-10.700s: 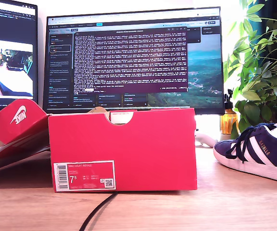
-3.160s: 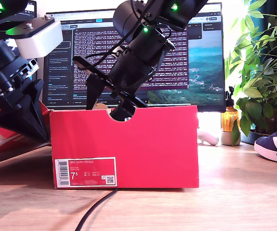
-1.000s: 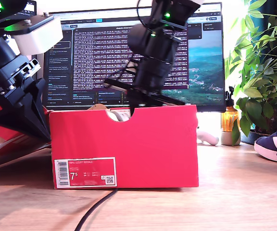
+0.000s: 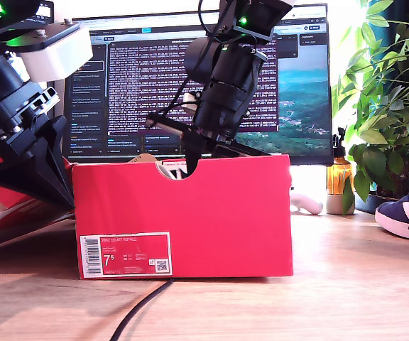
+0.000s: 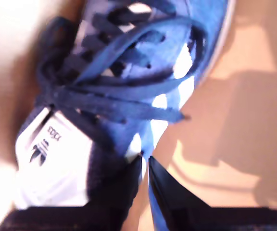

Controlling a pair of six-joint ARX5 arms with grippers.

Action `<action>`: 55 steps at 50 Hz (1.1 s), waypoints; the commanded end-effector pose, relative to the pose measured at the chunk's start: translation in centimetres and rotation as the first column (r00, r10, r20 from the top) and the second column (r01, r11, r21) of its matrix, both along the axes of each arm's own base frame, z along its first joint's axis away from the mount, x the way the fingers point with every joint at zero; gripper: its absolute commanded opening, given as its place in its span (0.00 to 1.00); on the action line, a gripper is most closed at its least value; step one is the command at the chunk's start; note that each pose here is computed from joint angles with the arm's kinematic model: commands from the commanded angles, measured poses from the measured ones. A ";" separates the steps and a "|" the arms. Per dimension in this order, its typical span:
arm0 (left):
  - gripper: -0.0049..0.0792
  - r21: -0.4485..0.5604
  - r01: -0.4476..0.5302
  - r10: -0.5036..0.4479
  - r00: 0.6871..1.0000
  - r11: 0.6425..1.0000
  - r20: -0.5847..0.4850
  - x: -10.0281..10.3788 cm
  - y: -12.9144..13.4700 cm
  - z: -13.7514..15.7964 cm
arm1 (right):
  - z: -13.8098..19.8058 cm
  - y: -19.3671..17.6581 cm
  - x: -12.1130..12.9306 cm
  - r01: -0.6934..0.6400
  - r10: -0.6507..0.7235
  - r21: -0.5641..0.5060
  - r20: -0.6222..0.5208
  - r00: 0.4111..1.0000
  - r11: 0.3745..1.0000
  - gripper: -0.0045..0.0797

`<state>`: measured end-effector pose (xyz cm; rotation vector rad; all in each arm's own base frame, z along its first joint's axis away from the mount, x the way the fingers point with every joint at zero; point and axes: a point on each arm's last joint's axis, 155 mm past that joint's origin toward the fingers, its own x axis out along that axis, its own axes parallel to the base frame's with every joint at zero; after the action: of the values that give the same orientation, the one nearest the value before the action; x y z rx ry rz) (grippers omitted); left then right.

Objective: Pack the blue shoes by picking the first shoe and placing it inside the red shoebox, left side, then picking and rotating the second shoe and placing it in the shoebox

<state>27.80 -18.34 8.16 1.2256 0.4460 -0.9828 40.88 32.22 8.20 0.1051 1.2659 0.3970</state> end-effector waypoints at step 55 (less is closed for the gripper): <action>0.04 -0.012 0.003 -0.003 1.000 1.000 0.006 0.3 -0.4 0.1 | 6.4 -5.9 0.3 0.169 -0.161 -0.074 0.097 0.982 0.983 0.36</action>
<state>27.75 -18.39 8.15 1.2238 0.4453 -0.9862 41.24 26.31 9.45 0.0573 1.2733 0.1773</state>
